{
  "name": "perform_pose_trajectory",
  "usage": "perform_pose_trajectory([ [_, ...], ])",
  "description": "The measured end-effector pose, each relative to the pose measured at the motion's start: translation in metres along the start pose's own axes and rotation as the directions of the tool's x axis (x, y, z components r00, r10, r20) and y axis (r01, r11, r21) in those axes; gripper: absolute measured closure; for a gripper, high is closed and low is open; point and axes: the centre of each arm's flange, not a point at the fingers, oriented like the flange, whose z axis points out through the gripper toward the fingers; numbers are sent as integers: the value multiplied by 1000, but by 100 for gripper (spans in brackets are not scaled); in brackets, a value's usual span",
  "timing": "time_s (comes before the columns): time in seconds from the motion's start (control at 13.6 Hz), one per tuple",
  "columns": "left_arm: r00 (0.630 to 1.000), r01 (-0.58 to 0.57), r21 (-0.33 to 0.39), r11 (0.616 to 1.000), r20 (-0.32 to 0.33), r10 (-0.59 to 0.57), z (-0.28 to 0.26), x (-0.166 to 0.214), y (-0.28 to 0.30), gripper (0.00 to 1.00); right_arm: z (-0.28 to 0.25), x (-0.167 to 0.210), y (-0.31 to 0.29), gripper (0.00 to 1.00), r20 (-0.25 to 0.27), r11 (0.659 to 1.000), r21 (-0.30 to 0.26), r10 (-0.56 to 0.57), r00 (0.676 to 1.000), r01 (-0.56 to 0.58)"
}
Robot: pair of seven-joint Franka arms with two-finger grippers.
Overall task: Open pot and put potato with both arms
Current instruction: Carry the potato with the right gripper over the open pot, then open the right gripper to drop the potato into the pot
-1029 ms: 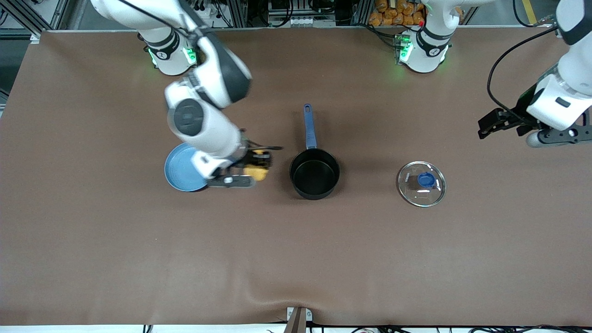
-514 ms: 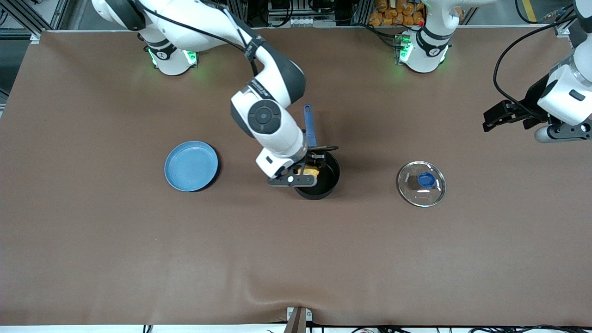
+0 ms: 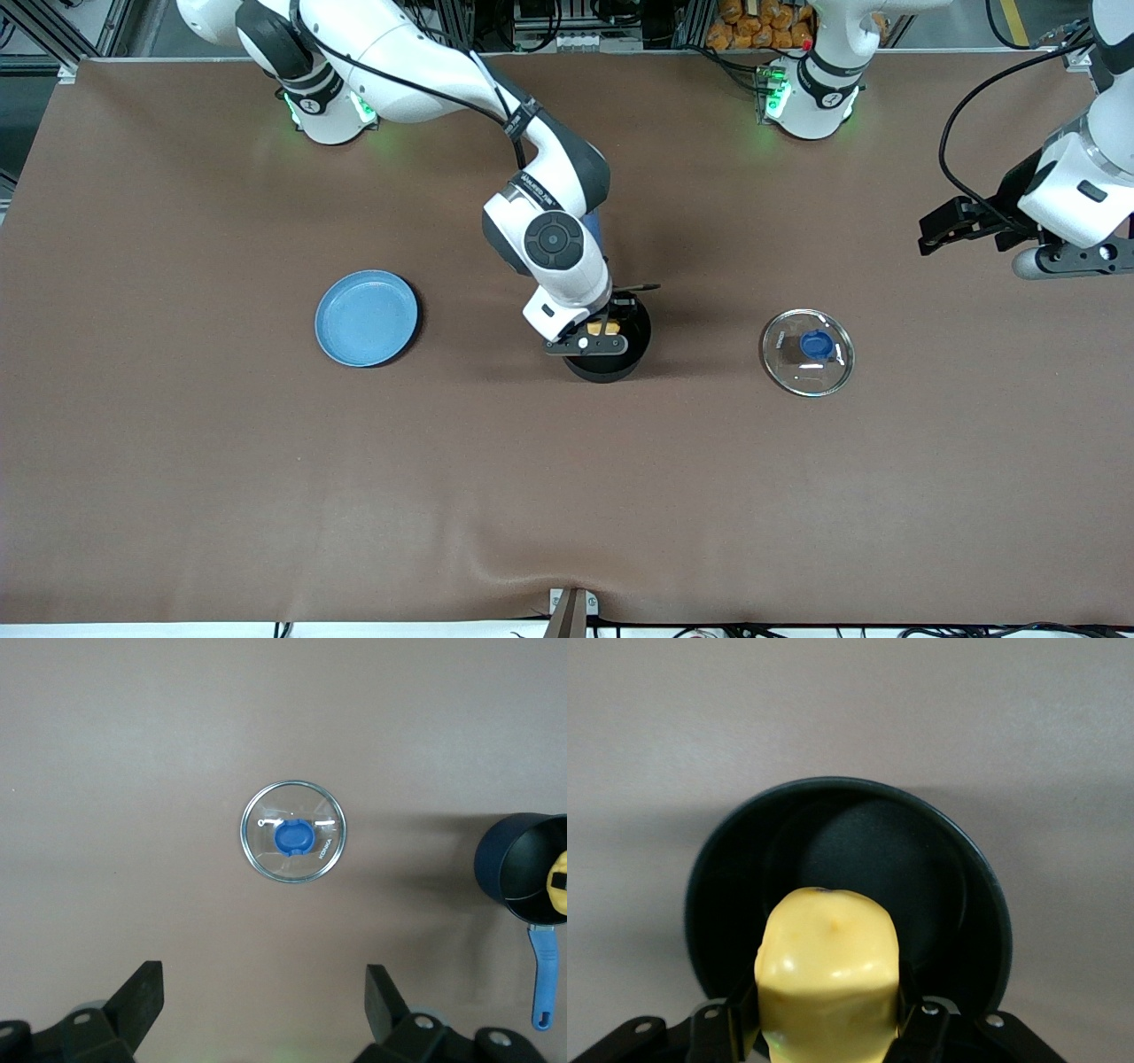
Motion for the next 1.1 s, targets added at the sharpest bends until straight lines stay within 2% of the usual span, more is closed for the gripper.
perform_pose_trajectory([
  [0.44, 998, -56, 3, 998, 11, 55, 3, -5, 22, 0, 44, -5, -3, 37, -21, 1000, -19, -23, 1000, 23],
  [0.81, 998, -54, 3, 999, 12, 53, 3, -4, 20, 0, 63, -5, 1, 37, -27, 999, -42, -32, 999, 31],
  [1.1, 999, -53, 3, 999, 12, 53, 3, -4, 20, 0, 72, -6, 0, 37, -33, 999, -39, -34, 999, 32],
])
